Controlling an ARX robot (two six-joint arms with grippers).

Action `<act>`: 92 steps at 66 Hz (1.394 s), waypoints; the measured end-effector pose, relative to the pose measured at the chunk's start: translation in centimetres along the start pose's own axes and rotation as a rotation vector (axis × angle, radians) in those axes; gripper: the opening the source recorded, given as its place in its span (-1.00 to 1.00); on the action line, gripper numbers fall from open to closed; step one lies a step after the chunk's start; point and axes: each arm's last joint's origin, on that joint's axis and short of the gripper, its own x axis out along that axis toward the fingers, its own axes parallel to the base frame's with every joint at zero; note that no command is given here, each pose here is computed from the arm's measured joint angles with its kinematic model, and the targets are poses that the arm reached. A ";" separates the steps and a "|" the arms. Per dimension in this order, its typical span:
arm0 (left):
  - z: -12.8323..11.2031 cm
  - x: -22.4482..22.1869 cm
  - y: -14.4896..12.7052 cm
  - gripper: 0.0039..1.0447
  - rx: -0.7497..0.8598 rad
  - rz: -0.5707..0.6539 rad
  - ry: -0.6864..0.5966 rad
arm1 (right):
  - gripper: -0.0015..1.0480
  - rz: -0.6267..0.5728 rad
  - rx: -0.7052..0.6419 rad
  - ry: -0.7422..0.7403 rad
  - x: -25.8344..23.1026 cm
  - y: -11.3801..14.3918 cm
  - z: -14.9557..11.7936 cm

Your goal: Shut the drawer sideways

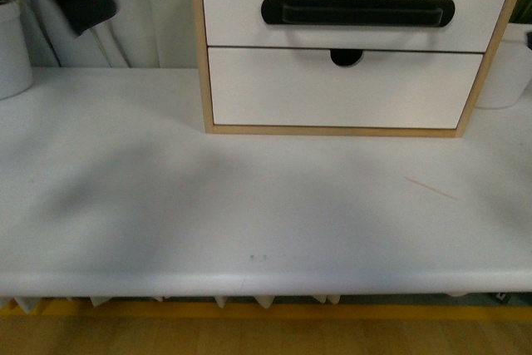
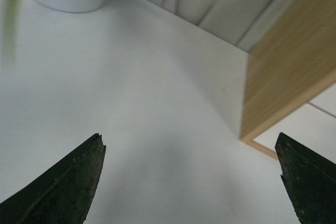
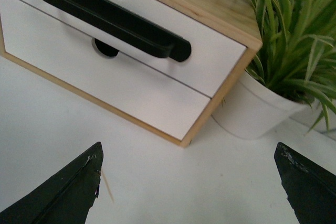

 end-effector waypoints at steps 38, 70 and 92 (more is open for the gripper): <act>-3.3 -8.9 9.6 0.39 0.209 -0.239 -0.177 | 0.47 -0.250 0.311 -0.071 -11.4 2.7 -3.1; -4.9 -9.7 11.9 -0.93 0.375 -0.295 -0.221 | -0.97 -0.251 0.391 -0.079 -12.6 4.5 -6.5; -5.6 -10.6 12.5 -0.93 0.380 -0.292 -0.203 | -0.97 -0.251 0.391 -0.079 -12.5 5.2 -8.0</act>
